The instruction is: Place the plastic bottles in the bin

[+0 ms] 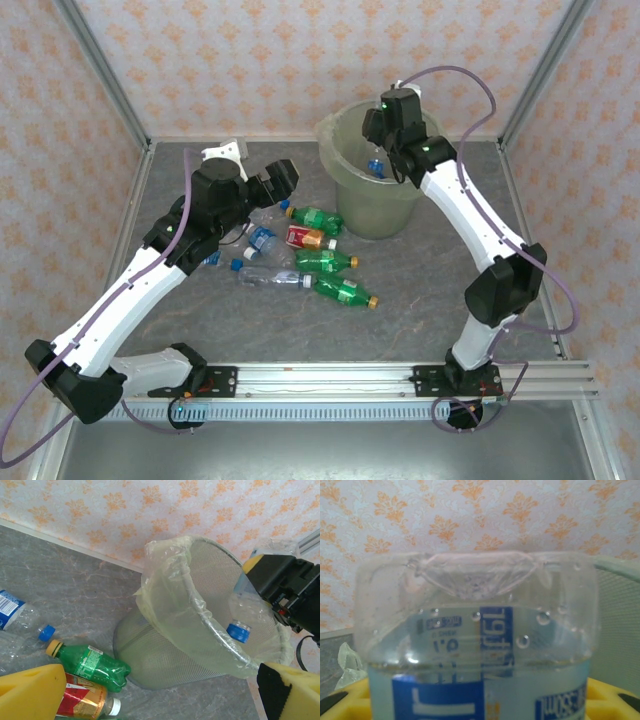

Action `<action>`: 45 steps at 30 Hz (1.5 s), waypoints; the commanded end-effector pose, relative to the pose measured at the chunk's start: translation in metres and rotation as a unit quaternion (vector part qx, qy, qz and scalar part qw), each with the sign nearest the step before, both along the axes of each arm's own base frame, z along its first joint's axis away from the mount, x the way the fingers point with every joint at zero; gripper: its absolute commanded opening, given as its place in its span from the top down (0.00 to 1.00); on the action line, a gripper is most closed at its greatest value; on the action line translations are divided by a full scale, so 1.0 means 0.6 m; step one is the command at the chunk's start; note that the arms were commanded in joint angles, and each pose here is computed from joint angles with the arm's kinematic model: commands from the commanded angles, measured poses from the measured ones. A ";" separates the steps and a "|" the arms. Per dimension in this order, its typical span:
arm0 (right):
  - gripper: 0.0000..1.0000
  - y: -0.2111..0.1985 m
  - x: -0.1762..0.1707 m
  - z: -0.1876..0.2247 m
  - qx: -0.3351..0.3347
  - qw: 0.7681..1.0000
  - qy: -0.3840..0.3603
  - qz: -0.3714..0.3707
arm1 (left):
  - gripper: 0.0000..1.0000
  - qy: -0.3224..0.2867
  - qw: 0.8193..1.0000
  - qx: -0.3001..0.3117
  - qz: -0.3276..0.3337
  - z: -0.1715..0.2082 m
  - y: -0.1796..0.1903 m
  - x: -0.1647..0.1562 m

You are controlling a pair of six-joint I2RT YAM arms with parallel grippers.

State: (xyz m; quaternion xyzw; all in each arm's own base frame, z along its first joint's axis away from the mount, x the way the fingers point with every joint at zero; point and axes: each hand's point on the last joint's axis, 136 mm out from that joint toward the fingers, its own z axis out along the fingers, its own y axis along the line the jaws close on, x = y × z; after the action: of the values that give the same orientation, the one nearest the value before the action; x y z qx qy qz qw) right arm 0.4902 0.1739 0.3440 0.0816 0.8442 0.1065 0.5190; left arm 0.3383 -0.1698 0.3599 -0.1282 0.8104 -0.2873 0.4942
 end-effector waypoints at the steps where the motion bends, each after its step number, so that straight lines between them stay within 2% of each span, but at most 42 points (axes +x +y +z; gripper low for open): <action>1: 0.56 0.006 0.007 0.014 0.010 1.000 -0.006 0.004 | 0.01 -0.013 1.000 -0.005 -0.003 0.025 0.000 0.000; 3: 0.55 0.008 0.010 0.012 0.010 1.000 -0.006 0.004 | 0.01 -0.011 1.000 -0.003 0.000 0.024 0.001 0.002; 6: 0.49 0.010 0.012 0.010 0.010 1.000 -0.006 0.007 | 0.01 -0.006 1.000 0.003 0.007 0.023 0.004 0.005; 8: 0.36 0.013 0.011 0.009 0.012 1.000 -0.006 0.011 | 0.01 -0.003 1.000 0.005 0.012 0.025 0.006 0.007; 9: 0.24 0.013 0.011 0.010 0.012 1.000 -0.006 0.011 | 0.01 -0.002 1.000 0.005 0.015 0.026 0.007 0.009; 10: 0.20 0.012 0.011 0.011 0.013 1.000 -0.007 0.010 | 0.01 0.001 1.000 0.006 0.019 0.025 0.008 0.010; 13: 0.17 0.011 0.005 0.021 0.016 1.000 -0.018 0.015 | 0.01 0.009 0.999 0.008 0.031 0.024 0.012 0.015; 18: 0.00 0.011 -0.014 0.041 0.029 0.998 -0.040 0.028 | 0.01 0.023 0.998 0.010 0.057 0.025 0.020 0.026; 23: 0.00 0.007 -0.039 0.060 0.035 0.997 -0.060 0.045 | 0.01 0.035 0.996 0.019 0.078 0.026 0.026 0.037; 33: 0.00 -0.002 -0.087 0.091 0.053 0.993 -0.088 0.063 | 0.01 0.033 0.991 -0.005 0.126 0.014 0.056 0.034; 45: 0.00 0.016 -0.119 0.100 0.077 0.987 -0.091 0.111 | 0.04 0.112 0.966 -0.023 0.232 -0.098 0.162 -0.015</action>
State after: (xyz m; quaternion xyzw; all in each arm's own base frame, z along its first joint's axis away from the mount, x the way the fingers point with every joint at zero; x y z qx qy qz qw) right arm 0.4297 0.1811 0.3871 0.0282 0.8016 0.2117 0.5585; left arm 0.3428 -0.0922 0.3144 -0.3161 0.8085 -0.1877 0.4596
